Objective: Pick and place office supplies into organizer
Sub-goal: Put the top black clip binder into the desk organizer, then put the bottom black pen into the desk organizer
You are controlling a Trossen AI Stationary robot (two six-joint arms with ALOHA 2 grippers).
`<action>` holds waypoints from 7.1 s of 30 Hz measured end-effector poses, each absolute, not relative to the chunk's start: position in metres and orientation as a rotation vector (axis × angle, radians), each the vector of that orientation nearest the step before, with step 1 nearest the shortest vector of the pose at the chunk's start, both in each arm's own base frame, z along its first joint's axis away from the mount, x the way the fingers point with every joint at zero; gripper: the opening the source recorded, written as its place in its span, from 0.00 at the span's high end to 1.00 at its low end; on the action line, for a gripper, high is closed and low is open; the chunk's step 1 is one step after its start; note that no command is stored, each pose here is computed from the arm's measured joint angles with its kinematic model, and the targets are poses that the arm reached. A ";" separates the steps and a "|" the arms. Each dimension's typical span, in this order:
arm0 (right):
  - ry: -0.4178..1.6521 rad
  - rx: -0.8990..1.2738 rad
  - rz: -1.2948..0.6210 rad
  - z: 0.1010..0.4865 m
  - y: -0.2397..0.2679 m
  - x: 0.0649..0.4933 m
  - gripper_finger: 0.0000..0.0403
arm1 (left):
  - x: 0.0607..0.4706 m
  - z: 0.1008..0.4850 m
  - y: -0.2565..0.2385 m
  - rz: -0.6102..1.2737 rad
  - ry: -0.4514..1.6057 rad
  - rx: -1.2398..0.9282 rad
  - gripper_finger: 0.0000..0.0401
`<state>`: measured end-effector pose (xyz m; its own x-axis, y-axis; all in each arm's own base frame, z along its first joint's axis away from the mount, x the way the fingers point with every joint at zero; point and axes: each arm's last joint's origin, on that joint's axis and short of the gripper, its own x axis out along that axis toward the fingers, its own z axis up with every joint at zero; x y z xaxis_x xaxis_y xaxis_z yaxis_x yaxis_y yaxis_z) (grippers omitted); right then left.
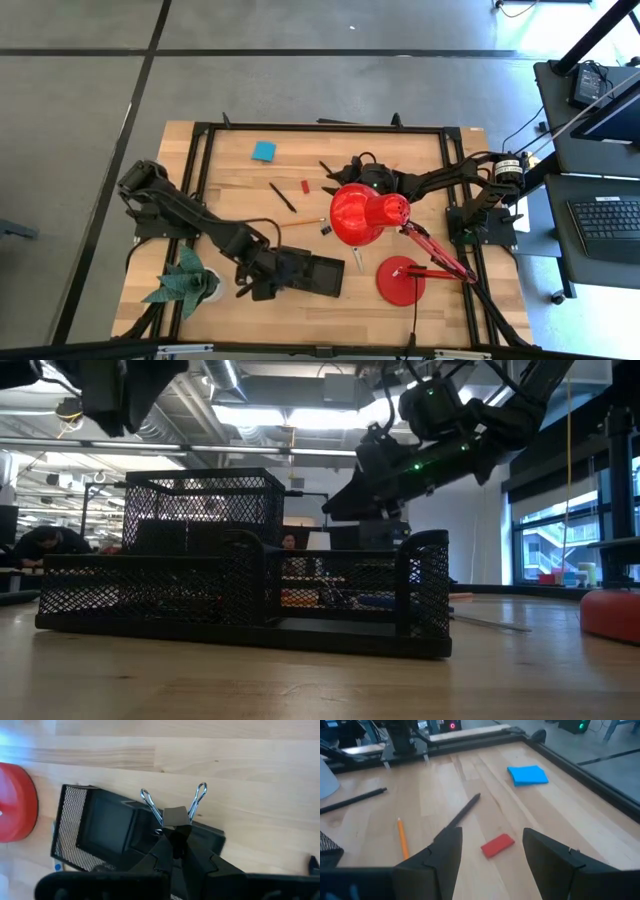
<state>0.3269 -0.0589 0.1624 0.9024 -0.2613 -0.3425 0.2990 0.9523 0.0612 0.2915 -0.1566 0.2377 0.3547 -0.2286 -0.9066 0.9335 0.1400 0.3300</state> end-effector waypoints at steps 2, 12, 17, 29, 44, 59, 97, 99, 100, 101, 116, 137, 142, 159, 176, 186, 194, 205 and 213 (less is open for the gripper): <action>0.355 0.115 -0.291 0.161 -0.059 0.326 0.47 | 0.295 0.235 -0.159 -0.990 0.850 1.114 0.96; 0.392 0.148 -0.296 0.153 -0.057 0.321 0.47 | 0.307 0.218 -0.161 -0.880 0.994 1.170 0.96; 0.404 0.164 -0.300 0.150 -0.057 0.319 0.47 | 0.308 0.208 -0.161 -0.886 1.055 1.157 0.96; 0.417 0.167 -0.283 0.149 -0.050 0.320 0.47 | 0.311 0.195 -0.161 -0.897 1.108 1.147 0.96; 0.421 0.156 -0.258 0.149 -0.042 0.321 0.47 | 0.312 0.187 -0.160 -0.846 1.177 1.089 0.96; 0.421 0.156 -0.256 0.149 -0.042 0.321 0.47 | 0.308 0.184 -0.152 -0.664 1.326 0.939 0.96; 0.422 0.151 -0.234 0.149 -0.035 0.322 0.47 | 0.302 0.188 -0.147 -0.540 1.416 0.843 0.84; 0.422 0.152 -0.234 0.149 -0.035 0.322 0.47 | 0.302 0.188 -0.147 -0.533 1.419 0.835 0.84; 0.423 0.151 -0.234 0.149 -0.035 0.322 0.47 | 0.302 0.188 -0.147 -0.528 1.421 0.830 0.84; 0.423 0.151 -0.234 0.149 -0.035 0.322 0.47 | 0.302 0.188 -0.147 -0.523 1.425 0.825 0.84; 0.423 0.149 -0.234 0.149 -0.035 0.322 0.47 | 0.287 0.221 -0.137 -0.365 1.404 0.691 0.84; 0.437 0.071 -0.216 0.148 -0.035 0.321 0.47 | 0.206 0.286 -0.037 0.330 1.098 -0.267 0.82; 0.449 0.026 -0.206 0.148 -0.035 0.321 0.47 | 0.204 0.273 -0.030 0.458 1.157 -0.439 0.76; 0.452 -0.160 -0.170 0.149 -0.037 0.322 0.47 | 0.224 0.214 -0.018 1.006 1.274 -0.929 0.64; 0.450 -0.154 -0.170 0.149 -0.038 0.322 0.47 | 0.212 0.198 -0.032 1.157 1.525 -0.774 0.67; 0.445 -0.154 -0.170 0.150 -0.038 0.322 0.47 | 0.175 0.183 -0.022 1.181 1.462 -0.881 0.72; 0.438 -0.148 -0.179 0.150 -0.040 0.322 0.47 | 0.177 0.182 -0.024 1.084 1.317 -1.009 0.71; 0.440 -0.127 -0.191 0.150 -0.042 0.322 0.47 | 0.191 0.171 -0.033 1.001 1.350 -1.056 0.64; 0.451 -0.127 -0.190 0.149 -0.042 0.321 0.47 | 0.187 0.151 -0.038 1.075 1.428 -1.104 0.64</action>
<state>0.3212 -0.0424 0.1492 0.8831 -0.2097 -0.4198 0.1534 0.9745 -0.1639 0.1871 -0.0380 0.1512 -0.0899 -0.0965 -0.9913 -0.9792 0.1905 0.0703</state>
